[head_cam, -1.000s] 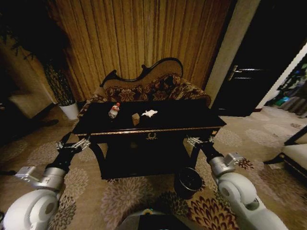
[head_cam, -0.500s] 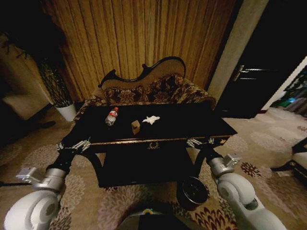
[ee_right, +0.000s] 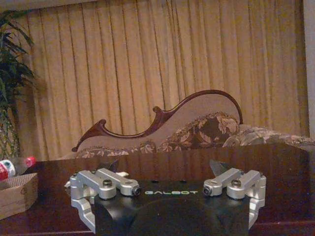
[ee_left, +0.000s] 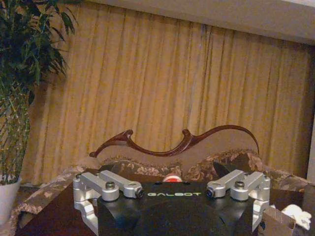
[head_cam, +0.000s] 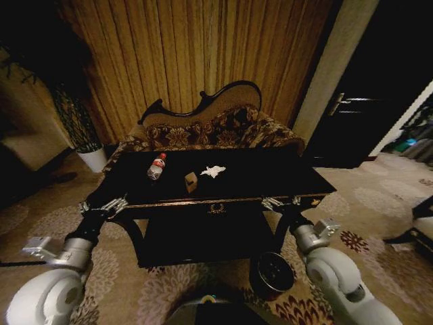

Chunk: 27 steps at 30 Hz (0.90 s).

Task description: Move to the front of the table and place the trash on the table into the trash bin.

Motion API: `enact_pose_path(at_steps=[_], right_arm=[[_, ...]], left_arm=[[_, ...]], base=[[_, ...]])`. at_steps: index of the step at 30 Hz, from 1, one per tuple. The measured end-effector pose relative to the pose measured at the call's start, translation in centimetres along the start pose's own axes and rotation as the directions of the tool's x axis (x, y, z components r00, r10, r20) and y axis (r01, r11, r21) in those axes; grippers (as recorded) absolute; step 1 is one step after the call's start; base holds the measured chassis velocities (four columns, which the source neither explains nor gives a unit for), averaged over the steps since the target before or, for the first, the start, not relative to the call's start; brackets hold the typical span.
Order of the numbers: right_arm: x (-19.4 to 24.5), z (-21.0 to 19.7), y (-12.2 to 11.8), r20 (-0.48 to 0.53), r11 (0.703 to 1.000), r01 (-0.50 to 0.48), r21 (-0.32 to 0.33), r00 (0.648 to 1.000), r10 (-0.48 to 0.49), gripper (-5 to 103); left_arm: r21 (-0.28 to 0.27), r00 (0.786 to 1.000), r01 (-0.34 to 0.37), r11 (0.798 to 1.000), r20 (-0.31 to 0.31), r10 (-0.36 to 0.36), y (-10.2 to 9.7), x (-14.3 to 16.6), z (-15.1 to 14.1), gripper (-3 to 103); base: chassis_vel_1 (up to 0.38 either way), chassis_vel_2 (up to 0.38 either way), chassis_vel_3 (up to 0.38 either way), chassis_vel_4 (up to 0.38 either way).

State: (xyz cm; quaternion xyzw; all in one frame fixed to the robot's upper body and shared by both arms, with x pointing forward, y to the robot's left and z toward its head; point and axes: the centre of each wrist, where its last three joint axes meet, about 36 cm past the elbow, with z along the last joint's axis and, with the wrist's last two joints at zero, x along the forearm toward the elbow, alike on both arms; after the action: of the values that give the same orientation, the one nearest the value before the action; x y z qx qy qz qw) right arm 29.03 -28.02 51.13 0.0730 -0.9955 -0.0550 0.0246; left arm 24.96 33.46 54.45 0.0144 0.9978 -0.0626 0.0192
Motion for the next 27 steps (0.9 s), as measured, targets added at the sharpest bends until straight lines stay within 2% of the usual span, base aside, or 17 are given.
enact_pose_path(at_steps=[6,16,23,27], right_arm=[[0.1,-0.1,-0.1,-0.008,1.0,-0.003,-0.008,1.0,0.003,100],[-1.3,-1.0,-0.3,-0.04,0.995,0.088,-0.036,0.995,-0.089,100],[-6.3,-2.6,-2.9,-0.065,0.986,0.168,-0.021,0.984,-0.169,100],[-8.0,-2.9,-3.0,-0.115,0.976,0.218,-0.005,0.969,-0.217,100]], left_arm=[[-0.01,1.0,-0.008,1.0,0.0,0.008,0.1,-0.2,-0.2,100],[-0.011,1.0,0.002,1.0,-0.002,-0.002,0.1,0.2,-0.3,100],[-0.005,1.0,0.001,1.0,-0.012,-0.001,-0.4,0.4,-0.6,100],[-0.005,1.0,-0.002,1.0,-0.019,0.002,-0.4,0.5,-0.7,100]], base=[[0.0,0.0,0.0,0.0],[0.0,0.0,0.0,0.0],[0.0,0.0,0.0,0.0],[0.0,0.0,0.0,0.0]])
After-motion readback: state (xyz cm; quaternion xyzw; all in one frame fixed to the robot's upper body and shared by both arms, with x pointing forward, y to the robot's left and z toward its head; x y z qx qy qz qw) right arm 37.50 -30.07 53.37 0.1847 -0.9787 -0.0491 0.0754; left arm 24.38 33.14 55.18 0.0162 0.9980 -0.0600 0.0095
